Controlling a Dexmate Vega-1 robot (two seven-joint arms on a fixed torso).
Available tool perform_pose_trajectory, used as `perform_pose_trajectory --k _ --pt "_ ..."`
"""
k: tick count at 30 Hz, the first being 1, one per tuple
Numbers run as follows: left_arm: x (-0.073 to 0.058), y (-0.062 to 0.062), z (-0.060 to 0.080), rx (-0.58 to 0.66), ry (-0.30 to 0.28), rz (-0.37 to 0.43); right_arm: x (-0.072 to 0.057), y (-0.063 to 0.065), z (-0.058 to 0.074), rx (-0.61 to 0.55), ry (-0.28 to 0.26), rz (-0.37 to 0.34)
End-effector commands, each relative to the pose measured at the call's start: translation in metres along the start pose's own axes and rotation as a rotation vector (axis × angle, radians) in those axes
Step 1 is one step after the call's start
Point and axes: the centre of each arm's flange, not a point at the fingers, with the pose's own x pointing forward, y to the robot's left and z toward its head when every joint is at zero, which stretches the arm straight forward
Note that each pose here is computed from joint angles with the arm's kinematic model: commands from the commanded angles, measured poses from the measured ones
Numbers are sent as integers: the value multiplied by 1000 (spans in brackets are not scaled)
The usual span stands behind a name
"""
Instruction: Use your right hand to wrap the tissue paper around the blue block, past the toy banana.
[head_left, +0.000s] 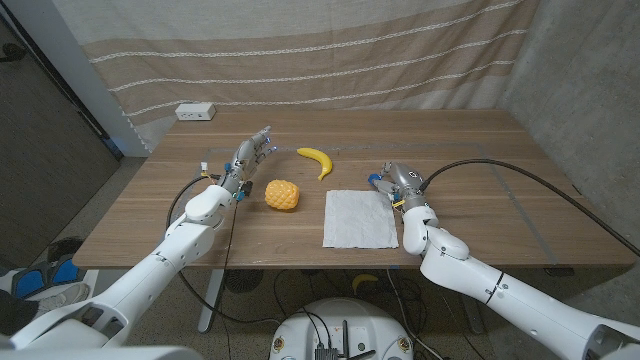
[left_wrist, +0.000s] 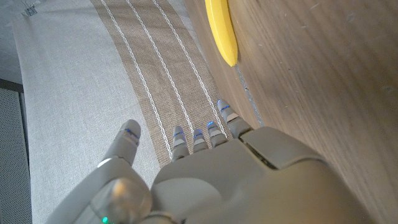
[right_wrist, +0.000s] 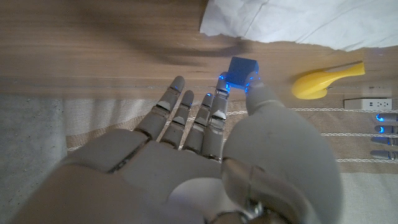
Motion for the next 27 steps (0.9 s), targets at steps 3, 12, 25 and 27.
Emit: perform_pose_trajectory --k 3,12,25,27 --pt "-1 -7 1 -1 -8 -16 -23 -3 8 21 -51 -7" --pt "-2 -13 3 7 -17 -29 -35 -2 12 18 -87 -14" --pt "-4 -17 6 12 -27 -34 -50 6 21 1 -144 -14" --pt "-4 -18 6 12 -28 -35 -53 7 23 -6 -149 -16"
